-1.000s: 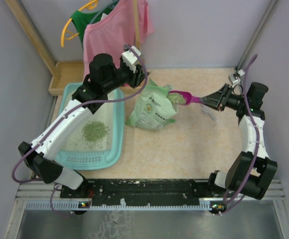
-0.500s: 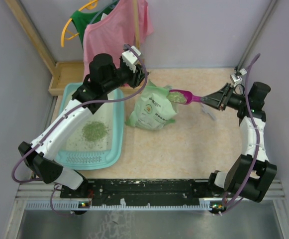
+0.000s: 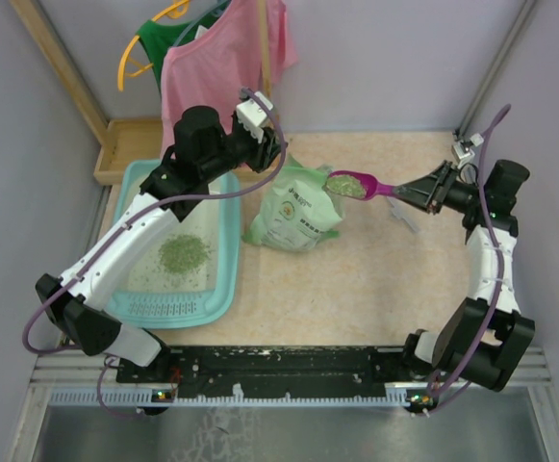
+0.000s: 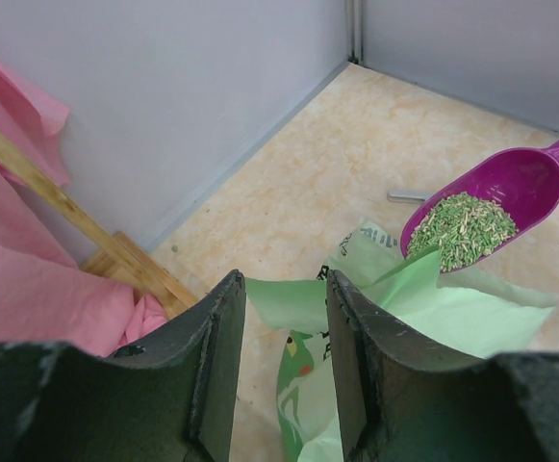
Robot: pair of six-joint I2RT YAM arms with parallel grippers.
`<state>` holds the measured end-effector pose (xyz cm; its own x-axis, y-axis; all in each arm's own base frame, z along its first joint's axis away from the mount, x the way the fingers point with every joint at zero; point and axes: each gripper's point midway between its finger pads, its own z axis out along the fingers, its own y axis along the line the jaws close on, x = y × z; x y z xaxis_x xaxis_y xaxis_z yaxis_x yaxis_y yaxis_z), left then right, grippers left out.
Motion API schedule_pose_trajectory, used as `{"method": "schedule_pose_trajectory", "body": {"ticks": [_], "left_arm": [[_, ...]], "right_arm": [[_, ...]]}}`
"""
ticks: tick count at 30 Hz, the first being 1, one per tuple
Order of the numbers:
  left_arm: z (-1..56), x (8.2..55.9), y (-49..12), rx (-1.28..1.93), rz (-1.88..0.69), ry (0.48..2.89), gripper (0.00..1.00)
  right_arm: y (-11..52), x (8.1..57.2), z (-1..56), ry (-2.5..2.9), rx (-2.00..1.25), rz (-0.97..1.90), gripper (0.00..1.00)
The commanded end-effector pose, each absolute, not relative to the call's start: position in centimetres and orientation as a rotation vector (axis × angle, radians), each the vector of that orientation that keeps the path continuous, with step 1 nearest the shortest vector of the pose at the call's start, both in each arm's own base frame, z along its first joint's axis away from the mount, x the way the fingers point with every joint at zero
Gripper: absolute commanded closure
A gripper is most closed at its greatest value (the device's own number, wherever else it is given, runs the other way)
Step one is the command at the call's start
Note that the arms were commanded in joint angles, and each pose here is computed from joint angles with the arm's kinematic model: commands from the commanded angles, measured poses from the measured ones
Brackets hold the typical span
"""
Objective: Fill the litter box with clean litter
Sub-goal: 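Scoop the cat litter from the cat litter bag.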
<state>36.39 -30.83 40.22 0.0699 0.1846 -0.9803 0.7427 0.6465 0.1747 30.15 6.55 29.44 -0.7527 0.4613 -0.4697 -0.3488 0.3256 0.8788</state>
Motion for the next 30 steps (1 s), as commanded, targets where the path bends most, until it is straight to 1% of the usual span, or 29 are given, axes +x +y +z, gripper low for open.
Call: {"method": "schedule_pose_trajectory", "body": {"ticks": [1,18,30], "left_arm": [[42.0,35.6,-30.4,0.792,-0.506,1.431,0.54],[41.7,35.8,-30.0,0.774,-0.488,1.444,0.54],[41.6,35.9,-29.9,0.772,-0.482,1.443,0.54]], "right_arm": [[5.9,30.3,32.0,1.848,0.003,1.453,1.00],[5.2,31.7,34.7,1.816,-0.021,1.450,1.00],[5.3,31.6,36.1,1.793,-0.044,1.465,1.00]]}}
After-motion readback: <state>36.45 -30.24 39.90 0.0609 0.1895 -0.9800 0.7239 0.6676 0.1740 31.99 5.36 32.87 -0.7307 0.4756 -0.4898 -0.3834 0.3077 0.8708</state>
